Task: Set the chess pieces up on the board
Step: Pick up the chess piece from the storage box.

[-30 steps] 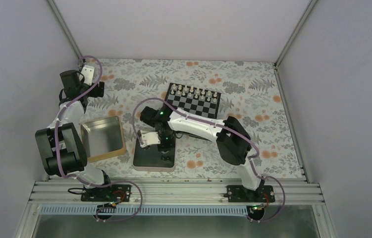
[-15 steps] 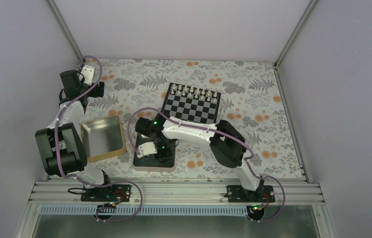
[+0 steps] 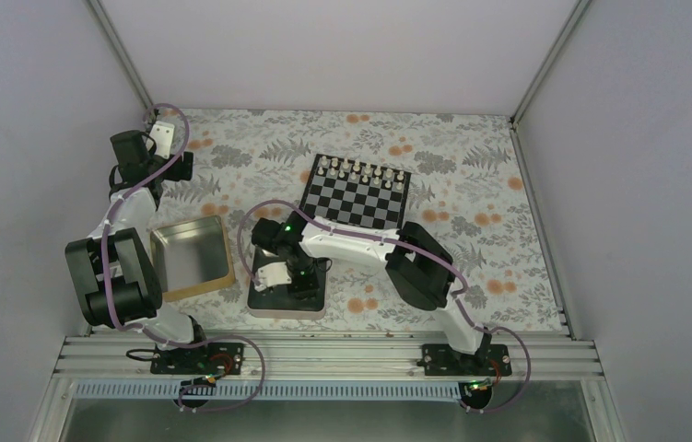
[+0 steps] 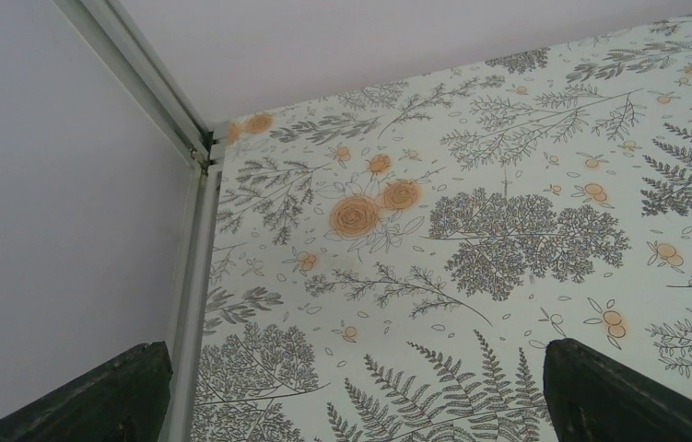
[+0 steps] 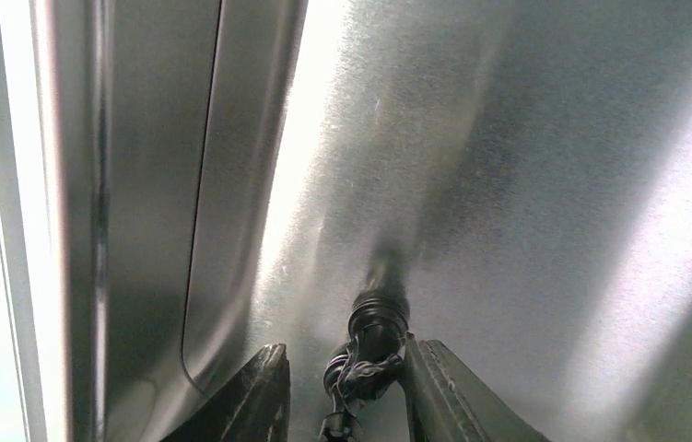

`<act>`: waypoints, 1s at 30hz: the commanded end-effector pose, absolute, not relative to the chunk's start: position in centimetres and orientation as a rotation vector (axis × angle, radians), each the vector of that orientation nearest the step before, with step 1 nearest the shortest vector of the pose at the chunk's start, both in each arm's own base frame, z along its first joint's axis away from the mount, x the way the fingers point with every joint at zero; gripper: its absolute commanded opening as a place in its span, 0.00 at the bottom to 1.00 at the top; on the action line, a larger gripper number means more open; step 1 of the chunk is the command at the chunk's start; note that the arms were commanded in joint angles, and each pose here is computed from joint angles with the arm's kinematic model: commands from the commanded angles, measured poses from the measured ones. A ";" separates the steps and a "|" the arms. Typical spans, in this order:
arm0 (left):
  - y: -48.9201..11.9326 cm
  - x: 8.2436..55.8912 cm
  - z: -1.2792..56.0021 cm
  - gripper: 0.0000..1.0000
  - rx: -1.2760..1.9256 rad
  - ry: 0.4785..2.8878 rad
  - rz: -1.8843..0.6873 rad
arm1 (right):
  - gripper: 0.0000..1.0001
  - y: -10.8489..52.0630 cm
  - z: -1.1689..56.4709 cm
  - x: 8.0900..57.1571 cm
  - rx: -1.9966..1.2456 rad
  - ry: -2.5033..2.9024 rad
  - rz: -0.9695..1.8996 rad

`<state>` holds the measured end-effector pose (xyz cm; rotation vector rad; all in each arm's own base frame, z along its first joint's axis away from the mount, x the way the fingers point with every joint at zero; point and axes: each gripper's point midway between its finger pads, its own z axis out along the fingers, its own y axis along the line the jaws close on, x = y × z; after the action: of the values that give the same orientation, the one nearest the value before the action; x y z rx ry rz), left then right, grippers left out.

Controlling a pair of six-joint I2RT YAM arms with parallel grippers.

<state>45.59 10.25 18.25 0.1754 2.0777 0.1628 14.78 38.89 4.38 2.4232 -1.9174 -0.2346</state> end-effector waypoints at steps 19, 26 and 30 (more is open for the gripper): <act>10.3 45.5 19.1 1.00 0.167 2.043 0.150 | 0.29 38.2 2.6 17.5 2.368 -2.008 -0.138; 10.4 45.5 19.3 1.00 0.166 2.039 0.153 | 0.18 38.7 2.9 17.6 2.379 -2.007 -0.155; 10.4 45.5 19.2 1.00 0.166 2.041 0.151 | 0.15 39.0 3.5 17.7 2.390 -2.016 -0.178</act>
<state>45.53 10.48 18.26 0.1704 2.0776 0.1649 17.27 38.15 2.94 2.3773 -1.9925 -0.1470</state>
